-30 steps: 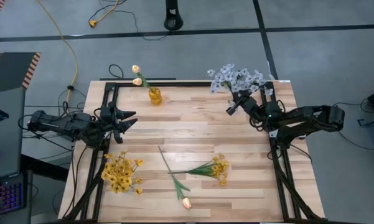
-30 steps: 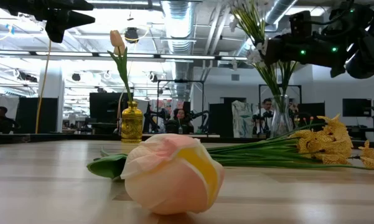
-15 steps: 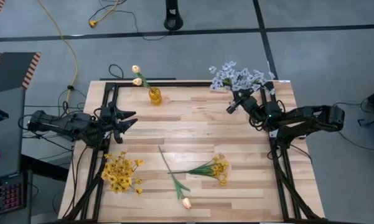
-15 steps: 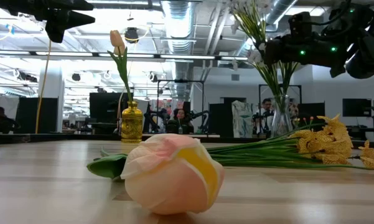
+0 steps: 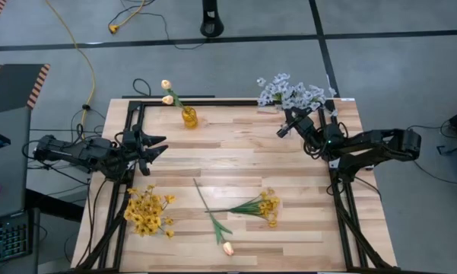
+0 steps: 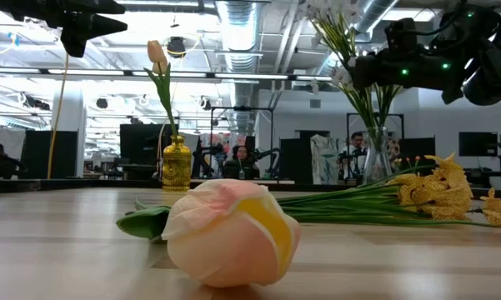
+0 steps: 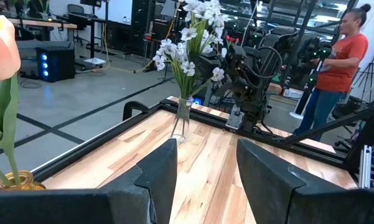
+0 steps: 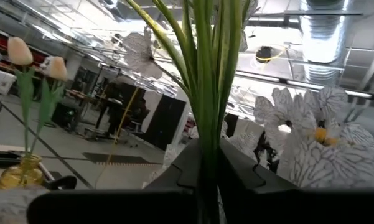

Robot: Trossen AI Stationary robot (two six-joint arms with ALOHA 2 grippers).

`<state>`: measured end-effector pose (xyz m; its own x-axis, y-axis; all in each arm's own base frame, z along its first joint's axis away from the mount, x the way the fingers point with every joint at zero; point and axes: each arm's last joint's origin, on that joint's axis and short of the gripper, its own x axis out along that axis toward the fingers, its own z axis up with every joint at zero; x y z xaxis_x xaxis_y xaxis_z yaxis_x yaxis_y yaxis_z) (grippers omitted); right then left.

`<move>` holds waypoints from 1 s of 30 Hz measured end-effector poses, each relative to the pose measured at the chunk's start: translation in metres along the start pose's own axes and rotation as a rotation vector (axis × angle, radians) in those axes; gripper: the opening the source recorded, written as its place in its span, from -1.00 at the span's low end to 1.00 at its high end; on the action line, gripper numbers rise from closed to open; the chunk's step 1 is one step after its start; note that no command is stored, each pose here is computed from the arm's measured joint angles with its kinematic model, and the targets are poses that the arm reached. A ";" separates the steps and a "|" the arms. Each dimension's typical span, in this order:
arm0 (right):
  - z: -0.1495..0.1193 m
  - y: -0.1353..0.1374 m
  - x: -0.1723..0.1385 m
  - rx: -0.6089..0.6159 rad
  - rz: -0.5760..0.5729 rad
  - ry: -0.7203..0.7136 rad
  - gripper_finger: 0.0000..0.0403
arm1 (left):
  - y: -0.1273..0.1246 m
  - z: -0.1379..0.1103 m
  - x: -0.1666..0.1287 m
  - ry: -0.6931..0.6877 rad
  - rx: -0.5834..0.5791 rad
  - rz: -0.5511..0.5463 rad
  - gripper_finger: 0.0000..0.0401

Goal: Sort flowers into vase by color
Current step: Put the white flowers into the top transparent vase

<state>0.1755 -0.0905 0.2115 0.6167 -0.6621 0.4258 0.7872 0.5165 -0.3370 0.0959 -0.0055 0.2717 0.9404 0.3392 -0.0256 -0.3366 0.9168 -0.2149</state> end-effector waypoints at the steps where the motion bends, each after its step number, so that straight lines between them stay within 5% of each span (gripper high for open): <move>1: 0.000 0.000 0.000 0.001 -0.008 0.006 -0.62 | 0.000 0.000 0.000 0.000 0.000 0.000 -0.24; 14: 0.002 0.004 -0.003 0.018 -0.091 0.070 -0.04 | 0.000 0.000 0.000 0.000 0.000 0.000 -0.24; 30: 0.009 0.016 -0.012 0.059 -0.167 0.150 0.19 | 0.000 0.000 0.000 0.003 0.000 -0.009 -0.24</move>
<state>0.1804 -0.0697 0.2088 0.4738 -0.8122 0.3404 0.8799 0.4206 -0.2211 0.0960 -0.0057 0.2717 0.9436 0.3300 -0.0261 -0.3276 0.9200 -0.2149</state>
